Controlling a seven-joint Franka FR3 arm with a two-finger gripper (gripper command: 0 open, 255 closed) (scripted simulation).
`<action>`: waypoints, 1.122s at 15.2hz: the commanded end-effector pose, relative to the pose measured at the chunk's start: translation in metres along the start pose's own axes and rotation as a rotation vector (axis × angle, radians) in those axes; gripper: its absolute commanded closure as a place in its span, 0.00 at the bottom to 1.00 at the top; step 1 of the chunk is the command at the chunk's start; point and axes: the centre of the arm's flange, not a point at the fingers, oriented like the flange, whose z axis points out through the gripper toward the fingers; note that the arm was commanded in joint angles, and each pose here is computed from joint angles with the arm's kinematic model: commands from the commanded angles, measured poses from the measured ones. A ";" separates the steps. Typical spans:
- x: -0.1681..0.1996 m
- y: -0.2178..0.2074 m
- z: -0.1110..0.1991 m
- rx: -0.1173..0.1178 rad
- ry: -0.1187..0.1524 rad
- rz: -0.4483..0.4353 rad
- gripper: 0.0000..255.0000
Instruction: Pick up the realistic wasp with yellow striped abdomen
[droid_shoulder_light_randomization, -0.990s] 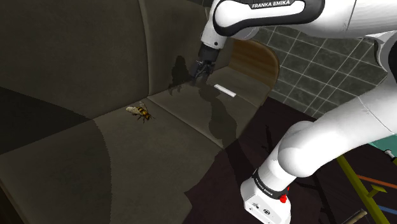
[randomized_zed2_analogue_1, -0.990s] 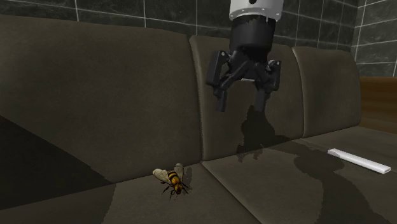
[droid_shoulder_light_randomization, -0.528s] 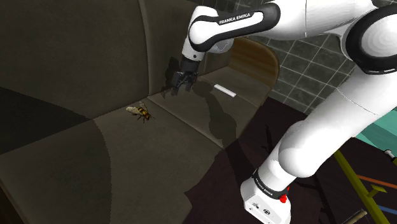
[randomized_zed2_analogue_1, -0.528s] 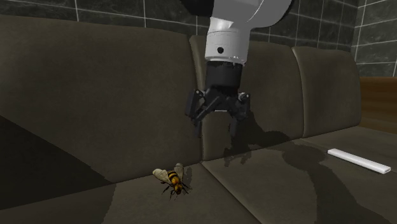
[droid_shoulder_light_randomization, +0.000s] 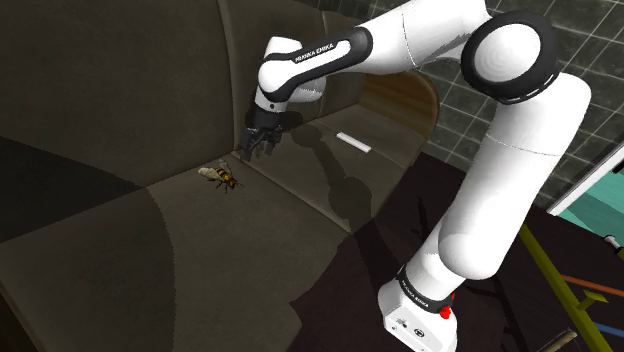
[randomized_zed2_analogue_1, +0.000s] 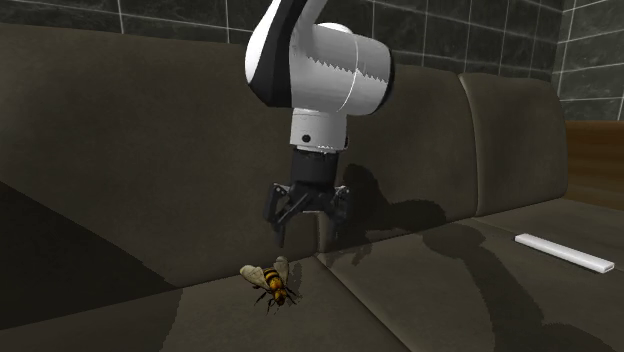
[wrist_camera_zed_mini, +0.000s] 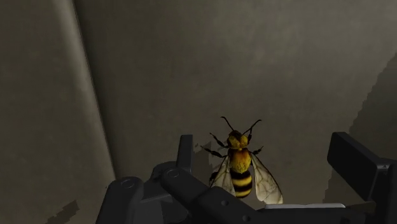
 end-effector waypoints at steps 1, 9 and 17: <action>0.016 -0.003 0.022 0.004 -0.004 0.001 0.00; 0.072 -0.013 0.090 0.018 -0.018 0.004 0.00; 0.072 -0.008 0.124 0.018 -0.018 0.004 0.00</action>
